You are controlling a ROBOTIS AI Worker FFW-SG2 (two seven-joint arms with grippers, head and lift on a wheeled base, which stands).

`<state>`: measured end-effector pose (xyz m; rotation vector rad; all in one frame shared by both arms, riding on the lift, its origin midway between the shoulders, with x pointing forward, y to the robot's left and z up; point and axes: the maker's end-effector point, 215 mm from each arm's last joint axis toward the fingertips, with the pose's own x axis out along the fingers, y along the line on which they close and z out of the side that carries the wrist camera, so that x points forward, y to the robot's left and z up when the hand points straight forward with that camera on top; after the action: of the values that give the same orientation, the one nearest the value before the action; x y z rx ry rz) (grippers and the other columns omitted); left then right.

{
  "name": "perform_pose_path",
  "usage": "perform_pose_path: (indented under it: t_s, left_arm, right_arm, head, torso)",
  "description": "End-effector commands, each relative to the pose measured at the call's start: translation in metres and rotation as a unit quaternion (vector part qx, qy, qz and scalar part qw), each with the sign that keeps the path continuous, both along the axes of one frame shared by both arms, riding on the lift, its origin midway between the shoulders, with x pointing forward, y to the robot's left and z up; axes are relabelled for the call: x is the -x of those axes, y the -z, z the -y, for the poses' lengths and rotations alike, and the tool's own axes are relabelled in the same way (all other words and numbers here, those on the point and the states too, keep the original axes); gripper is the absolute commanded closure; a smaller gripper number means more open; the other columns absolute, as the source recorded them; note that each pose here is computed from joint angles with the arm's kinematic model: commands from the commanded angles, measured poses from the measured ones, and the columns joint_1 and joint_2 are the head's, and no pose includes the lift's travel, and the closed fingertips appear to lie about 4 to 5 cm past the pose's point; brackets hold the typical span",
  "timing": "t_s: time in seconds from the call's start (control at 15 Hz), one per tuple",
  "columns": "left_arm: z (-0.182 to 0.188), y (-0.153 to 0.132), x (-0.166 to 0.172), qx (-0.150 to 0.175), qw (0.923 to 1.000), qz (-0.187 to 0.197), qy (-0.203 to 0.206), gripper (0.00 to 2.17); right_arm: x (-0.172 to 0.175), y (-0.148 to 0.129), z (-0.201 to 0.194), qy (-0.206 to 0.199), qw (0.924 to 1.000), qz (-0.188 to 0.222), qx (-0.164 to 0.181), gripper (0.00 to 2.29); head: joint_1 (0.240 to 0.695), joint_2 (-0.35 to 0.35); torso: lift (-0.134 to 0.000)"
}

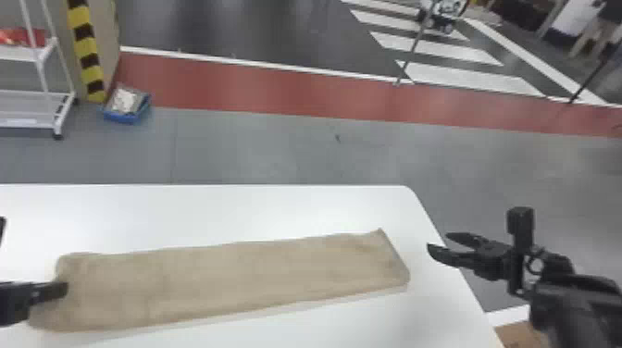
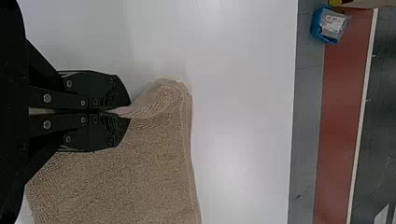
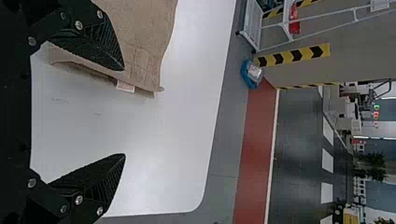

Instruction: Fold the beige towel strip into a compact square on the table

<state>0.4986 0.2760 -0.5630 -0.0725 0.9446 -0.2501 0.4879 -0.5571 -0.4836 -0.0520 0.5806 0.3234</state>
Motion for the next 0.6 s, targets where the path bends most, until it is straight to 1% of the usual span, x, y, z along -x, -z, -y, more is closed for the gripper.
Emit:
perform_pose_path:
  t_s: [0.0, 0.13, 0.2, 0.33, 0.4, 0.47, 0.53]
  left_arm:
    - [-0.003, -0.012, 0.0, 0.013, 0.9999, -0.002, -0.008, 1.26]
    - [0.006, -0.02, 0.005, 0.041, 0.9991, -0.011, -0.008, 1.26]
    - [0.006, -0.025, 0.008, 0.053, 0.9985, -0.013, -0.012, 1.26]
    - [0.013, -0.034, 0.012, 0.081, 0.9964, -0.019, -0.014, 1.26]
    - [0.014, -0.037, 0.015, 0.101, 0.9942, -0.028, -0.022, 1.26]
    - [0.022, -0.044, 0.014, 0.129, 0.991, -0.028, -0.023, 1.26]
    - [0.026, -0.05, 0.011, 0.148, 0.9883, -0.024, -0.026, 1.26]
  right_arm:
    - [-0.005, -0.001, -0.013, -0.004, 1.0, 0.004, -0.007, 0.26]
    - [-0.008, -0.001, -0.027, -0.014, 0.9997, 0.006, -0.018, 0.28]
    - [-0.013, -0.005, -0.041, -0.021, 0.9994, 0.014, -0.024, 0.28]
    - [-0.014, -0.002, -0.062, -0.029, 0.9989, 0.015, -0.032, 0.28]
    - [-0.015, -0.001, -0.07, -0.035, 0.9986, 0.018, -0.035, 0.28]
    - [-0.017, -0.002, -0.086, -0.05, 0.9975, 0.03, -0.039, 0.29]
    - [-0.019, -0.001, -0.096, -0.06, 0.9967, 0.039, -0.038, 0.35]
  head:
    - [0.695, -0.31]
    - [0.695, -0.299]
    - [0.695, -0.294]
    - [0.695, -0.277]
    - [0.695, -0.269]
    - [0.695, -0.263]
    - [0.695, -0.256]
  torso:
    - [0.0]
    - [0.0]
    - [0.0]
    - [0.0]
    - [0.0]
    - [0.0]
    - [0.0]
